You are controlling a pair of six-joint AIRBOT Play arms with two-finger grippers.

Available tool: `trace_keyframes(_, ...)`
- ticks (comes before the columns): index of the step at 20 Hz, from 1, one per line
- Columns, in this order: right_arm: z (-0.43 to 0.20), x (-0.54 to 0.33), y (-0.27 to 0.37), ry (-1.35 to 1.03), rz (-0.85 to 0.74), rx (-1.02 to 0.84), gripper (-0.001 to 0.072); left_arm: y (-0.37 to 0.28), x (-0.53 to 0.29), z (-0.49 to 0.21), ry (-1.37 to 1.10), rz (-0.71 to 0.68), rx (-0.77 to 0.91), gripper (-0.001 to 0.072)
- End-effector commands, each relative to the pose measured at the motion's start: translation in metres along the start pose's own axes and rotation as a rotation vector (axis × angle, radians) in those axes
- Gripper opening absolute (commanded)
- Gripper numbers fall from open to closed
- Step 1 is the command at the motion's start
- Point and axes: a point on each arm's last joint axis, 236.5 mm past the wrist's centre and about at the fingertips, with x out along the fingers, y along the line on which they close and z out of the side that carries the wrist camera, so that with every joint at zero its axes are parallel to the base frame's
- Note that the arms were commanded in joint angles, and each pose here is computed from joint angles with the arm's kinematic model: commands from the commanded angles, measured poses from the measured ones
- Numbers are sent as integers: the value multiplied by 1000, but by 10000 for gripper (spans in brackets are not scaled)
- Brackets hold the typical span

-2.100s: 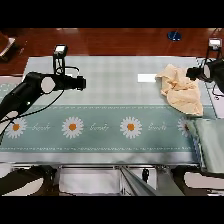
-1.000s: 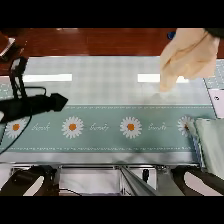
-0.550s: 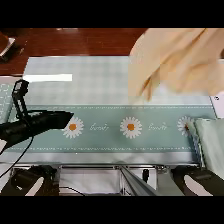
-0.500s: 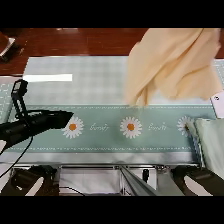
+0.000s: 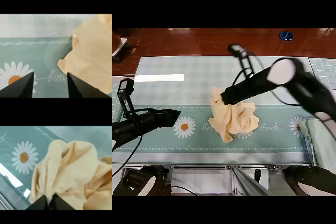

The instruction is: Fold the shirts.

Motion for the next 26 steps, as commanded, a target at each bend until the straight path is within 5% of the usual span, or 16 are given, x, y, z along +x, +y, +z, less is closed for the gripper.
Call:
trace_keyframes(1,-17,71,17,83,109,157,310,-2,4,-19,69,-20,-32,506)
trace_keyframes(2,-16,74,22,86,143,171,414,-5,6,-27,94,-34,-48,506)
trace_keyframes(6,-1,13,-19,82,86,152,412,-6,5,-47,175,-45,-36,506)
trace_keyframes(9,-5,-90,-112,-6,-201,171,412,35,-6,-68,286,123,101,506)
trace_keyframes(13,-62,-184,-212,-236,-440,463,411,33,11,-89,305,83,-37,506)
trace_keyframes(16,-134,-150,-229,-271,-350,704,407,26,46,-114,310,5,-253,506)
trace_keyframes(19,-188,-104,-217,-176,-267,774,405,9,66,-126,345,-110,-241,506)
trace_keyframes(26,-241,-30,-178,43,-145,786,405,35,100,-141,414,-22,-311,506)
